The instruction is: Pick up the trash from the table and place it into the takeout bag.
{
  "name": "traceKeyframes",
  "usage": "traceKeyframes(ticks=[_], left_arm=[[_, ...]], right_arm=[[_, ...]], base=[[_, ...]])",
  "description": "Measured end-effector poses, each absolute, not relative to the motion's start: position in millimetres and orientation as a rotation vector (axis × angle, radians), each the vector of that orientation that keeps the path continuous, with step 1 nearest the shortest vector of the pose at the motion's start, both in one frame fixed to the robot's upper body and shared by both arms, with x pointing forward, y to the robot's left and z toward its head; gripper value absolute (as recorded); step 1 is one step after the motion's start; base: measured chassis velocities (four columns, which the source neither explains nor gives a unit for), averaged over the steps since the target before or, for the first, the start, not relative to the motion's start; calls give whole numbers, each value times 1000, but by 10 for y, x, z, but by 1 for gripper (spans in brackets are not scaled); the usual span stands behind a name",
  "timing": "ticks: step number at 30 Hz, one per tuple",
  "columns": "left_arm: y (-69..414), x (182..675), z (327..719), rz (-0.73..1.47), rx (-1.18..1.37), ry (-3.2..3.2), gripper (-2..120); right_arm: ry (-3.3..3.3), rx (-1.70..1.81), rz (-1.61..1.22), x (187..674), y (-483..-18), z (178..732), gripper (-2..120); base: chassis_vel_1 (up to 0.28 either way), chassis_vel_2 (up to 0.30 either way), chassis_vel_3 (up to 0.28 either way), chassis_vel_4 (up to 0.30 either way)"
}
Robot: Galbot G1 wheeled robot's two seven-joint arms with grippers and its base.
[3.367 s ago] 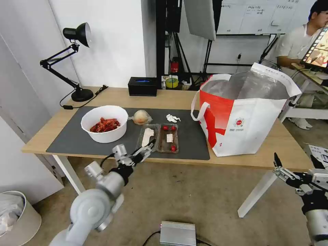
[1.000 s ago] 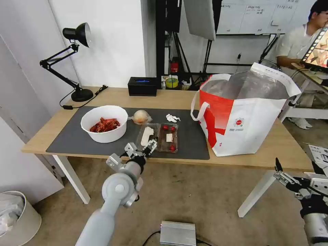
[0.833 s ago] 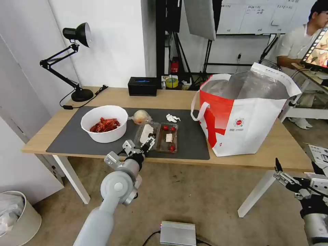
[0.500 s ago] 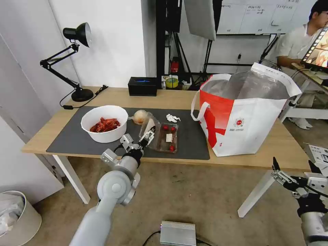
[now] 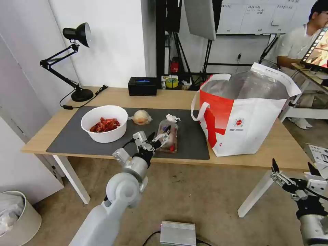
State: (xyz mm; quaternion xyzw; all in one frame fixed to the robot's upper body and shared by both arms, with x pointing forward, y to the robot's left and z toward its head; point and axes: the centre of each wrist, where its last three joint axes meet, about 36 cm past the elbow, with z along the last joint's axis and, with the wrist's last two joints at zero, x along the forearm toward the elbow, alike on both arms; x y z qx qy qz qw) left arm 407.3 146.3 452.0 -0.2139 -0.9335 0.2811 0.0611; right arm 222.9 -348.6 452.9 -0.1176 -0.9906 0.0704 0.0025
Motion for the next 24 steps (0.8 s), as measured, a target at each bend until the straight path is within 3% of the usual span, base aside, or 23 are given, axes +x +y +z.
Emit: traceKeyframes(ticks=[5,15,17,18,24], left_arm=[[1504,4099,4427,711,-696,-2888,88],[1705,4145,4189,225,-858,-3024,47],[1713,4145,4175,202,-865,-3027,45],[1727,4142,4138,154,-882,-3029,36],[1765,4146,4067,65,-904,-3027,19]], right_arm=[[-3113,-354,214,2231,-3443,4539,100],[-3124,-240,91,2284,-3056,4454,100],[-3124,-233,82,2287,-3034,4447,100],[-3125,-208,53,2306,-2964,4428,100],[-3119,-138,-59,2365,-2808,4401,100]], base=[[0,0,0,0],[0,0,0,0],[0,0,0,0],[0,0,0,0],[0,0,0,0]])
